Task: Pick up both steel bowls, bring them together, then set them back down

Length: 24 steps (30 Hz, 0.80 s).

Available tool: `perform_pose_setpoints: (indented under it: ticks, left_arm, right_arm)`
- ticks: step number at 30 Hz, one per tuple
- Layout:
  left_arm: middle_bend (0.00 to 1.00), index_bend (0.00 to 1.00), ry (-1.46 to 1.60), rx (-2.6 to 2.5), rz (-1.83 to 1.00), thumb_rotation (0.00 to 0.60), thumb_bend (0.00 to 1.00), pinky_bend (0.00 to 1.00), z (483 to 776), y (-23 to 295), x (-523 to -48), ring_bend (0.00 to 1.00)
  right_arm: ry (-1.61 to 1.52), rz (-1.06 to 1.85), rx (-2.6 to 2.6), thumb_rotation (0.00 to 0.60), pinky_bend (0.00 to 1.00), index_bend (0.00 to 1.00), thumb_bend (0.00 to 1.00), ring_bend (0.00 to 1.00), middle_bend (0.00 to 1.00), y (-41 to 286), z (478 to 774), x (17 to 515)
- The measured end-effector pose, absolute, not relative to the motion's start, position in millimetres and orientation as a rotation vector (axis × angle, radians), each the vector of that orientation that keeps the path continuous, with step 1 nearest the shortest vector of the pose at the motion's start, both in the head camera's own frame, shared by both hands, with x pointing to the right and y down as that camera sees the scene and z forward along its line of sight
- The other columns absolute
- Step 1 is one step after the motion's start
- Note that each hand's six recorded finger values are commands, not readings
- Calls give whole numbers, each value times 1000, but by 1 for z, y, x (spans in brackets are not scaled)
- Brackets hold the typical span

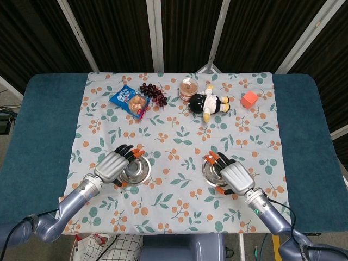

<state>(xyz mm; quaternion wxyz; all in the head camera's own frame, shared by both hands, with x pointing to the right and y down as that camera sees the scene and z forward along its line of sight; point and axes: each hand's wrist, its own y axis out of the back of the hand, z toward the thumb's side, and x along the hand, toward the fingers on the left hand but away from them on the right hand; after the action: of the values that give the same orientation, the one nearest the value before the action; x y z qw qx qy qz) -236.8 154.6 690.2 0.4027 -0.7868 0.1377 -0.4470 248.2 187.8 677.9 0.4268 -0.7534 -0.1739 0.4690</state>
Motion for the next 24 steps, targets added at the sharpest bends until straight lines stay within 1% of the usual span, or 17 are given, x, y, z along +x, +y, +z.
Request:
perform_pose_setpoints:
  ticks: [2,4,6,9,12,13,14,16,20,22,24]
  left_arm:
    - [4,0,364,-2000,-1125,512,25,69,687,154,-236,0]
    - [0,0,389,-2015,-1113,475,8,69,683,154,-235,0]
    - [0,0,419,-2025,-1090,452,2,69,676,153,-234,0]
    - [0,0,469,-2030,-1048,450,5,69,665,150,-234,0]
    - [0,0,520,-2038,-999,449,33,70,651,148,-236,0]
    - [0,0,535,-2037,-988,453,43,71,647,148,-238,0]
    - [0,0,551,-2033,-980,458,55,72,642,147,-241,0]
    - [0,0,594,-2015,-961,464,63,71,631,148,-250,0]
    - [0,0,676,-1944,-965,465,63,69,606,160,-283,0]
    - [0,0,736,-1876,-1011,501,72,76,593,174,-310,0]
    - [0,0,814,-1801,-1088,558,86,88,581,191,-342,0]
  right_arm:
    - [-452,1162,-1904,429,364,0,325,0,0,189,673,244]
    - [-471,1151,-1917,429,358,0,324,0,0,190,669,241]
    - [-499,1135,-1928,428,351,0,324,0,0,190,662,238]
    - [-548,1104,-1945,425,322,0,324,0,0,190,651,233]
    - [-591,1081,-1963,475,258,0,323,0,0,190,639,230]
    - [-608,1076,-1965,504,216,0,323,0,0,190,634,231]
    - [-622,1074,-1963,517,171,0,322,0,0,189,630,233]
    - [-658,1081,-1943,524,113,0,322,0,0,188,620,242]
    - [-719,1146,-1838,524,65,0,323,0,0,190,605,272]
    - [-764,1194,-1743,524,49,0,322,0,0,193,597,291]
    - [-814,1243,-1652,535,36,0,322,0,0,198,590,310]
